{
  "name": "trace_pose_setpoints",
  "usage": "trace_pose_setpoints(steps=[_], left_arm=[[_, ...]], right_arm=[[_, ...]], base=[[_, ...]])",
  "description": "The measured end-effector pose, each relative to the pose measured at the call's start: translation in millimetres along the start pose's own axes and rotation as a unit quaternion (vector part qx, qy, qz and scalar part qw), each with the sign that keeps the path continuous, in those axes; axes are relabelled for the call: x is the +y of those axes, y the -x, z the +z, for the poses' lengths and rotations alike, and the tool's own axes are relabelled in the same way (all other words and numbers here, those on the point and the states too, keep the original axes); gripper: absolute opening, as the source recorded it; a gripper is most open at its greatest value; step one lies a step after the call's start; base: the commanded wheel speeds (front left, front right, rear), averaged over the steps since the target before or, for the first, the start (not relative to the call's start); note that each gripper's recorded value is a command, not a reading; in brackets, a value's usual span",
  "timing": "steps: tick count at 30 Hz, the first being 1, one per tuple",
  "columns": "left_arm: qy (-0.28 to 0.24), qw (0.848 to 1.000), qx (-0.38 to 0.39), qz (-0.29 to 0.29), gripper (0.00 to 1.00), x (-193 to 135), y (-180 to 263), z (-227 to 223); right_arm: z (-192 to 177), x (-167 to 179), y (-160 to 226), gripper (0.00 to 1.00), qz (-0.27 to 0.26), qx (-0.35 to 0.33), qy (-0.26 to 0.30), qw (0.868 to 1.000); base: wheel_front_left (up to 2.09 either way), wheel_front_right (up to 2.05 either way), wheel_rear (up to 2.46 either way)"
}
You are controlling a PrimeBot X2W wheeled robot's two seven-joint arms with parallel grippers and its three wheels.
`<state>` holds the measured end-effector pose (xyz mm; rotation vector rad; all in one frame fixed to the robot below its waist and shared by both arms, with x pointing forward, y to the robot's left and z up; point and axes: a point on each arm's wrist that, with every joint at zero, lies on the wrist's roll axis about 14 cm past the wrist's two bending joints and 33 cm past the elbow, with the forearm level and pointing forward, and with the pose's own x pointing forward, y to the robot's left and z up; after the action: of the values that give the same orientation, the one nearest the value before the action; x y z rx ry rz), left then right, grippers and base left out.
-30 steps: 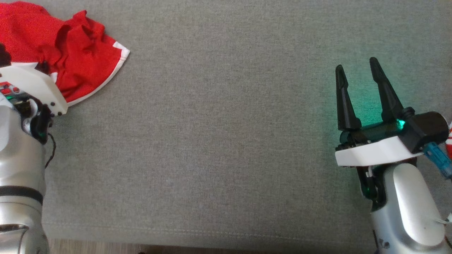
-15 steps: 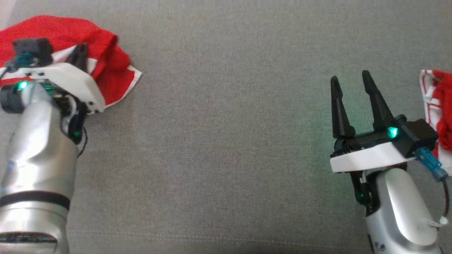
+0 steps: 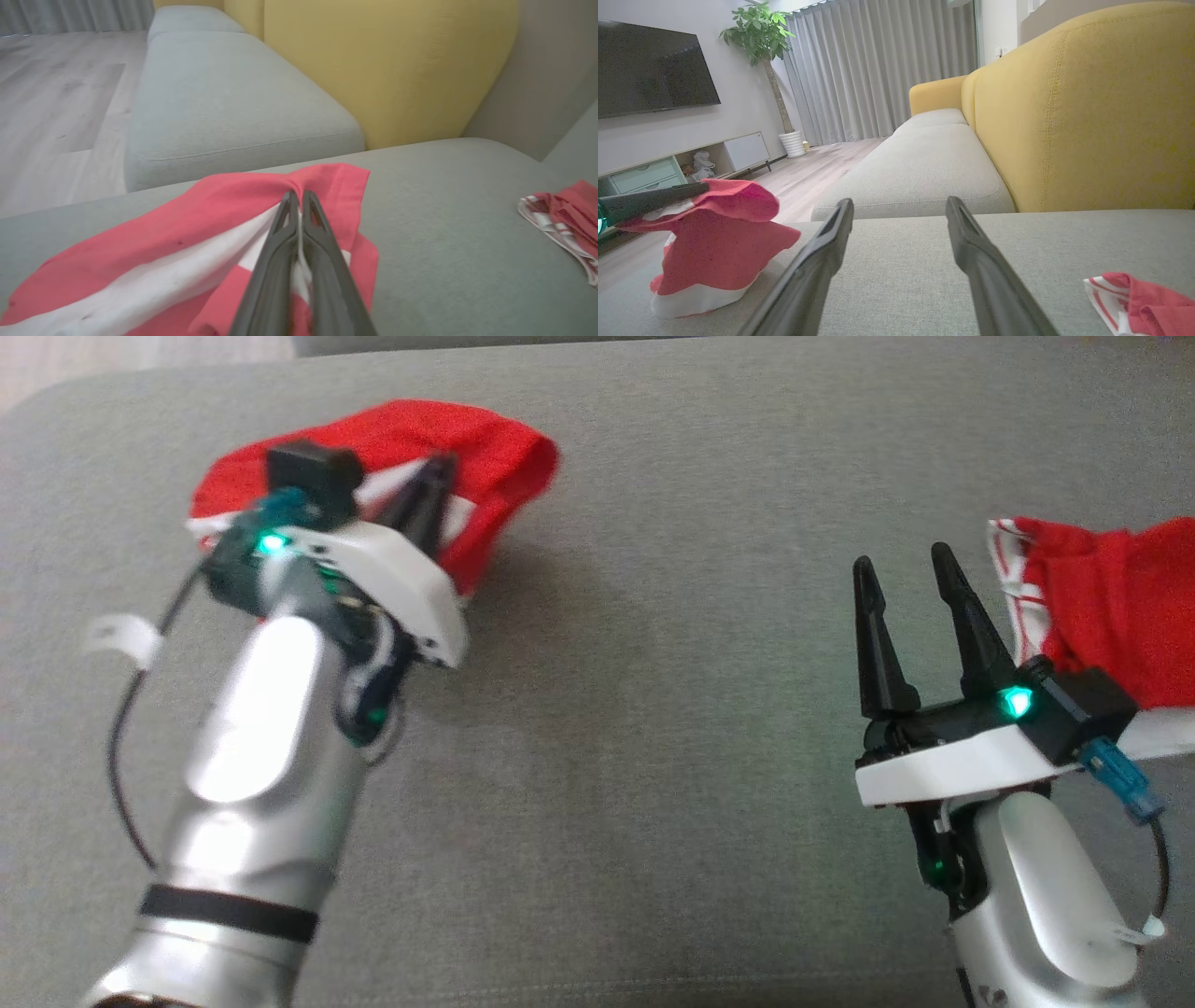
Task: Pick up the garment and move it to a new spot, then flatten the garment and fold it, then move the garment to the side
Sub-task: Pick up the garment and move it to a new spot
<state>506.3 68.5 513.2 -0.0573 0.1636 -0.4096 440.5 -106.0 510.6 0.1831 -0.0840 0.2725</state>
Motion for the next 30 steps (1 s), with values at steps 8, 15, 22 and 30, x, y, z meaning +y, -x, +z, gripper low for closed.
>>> trace_pose_setpoints(steps=[8,15,22,30], left_arm=[[0.002,0.997,-0.008,-0.071,0.00,-80,-18,3],[0.023,0.990,0.008,-0.135,0.05,-154,-17,-13],[0.043,0.986,0.050,-0.151,1.00,-173,-14,-50],[0.061,0.996,-0.025,-0.067,1.00,-113,-30,-20]], right_arm=[[5,-26,18,1.00,-0.041,-0.001,0.003,0.999],[7,-47,31,1.00,-0.074,0.000,0.002,0.997],[5,-57,32,1.00,-0.087,0.002,0.005,0.996],[3,-46,22,1.00,-0.068,0.001,0.000,0.998]], base=[[0.00,0.00,0.00],[0.00,0.00,0.00],[0.00,0.00,0.00],[0.00,0.00,0.00]])
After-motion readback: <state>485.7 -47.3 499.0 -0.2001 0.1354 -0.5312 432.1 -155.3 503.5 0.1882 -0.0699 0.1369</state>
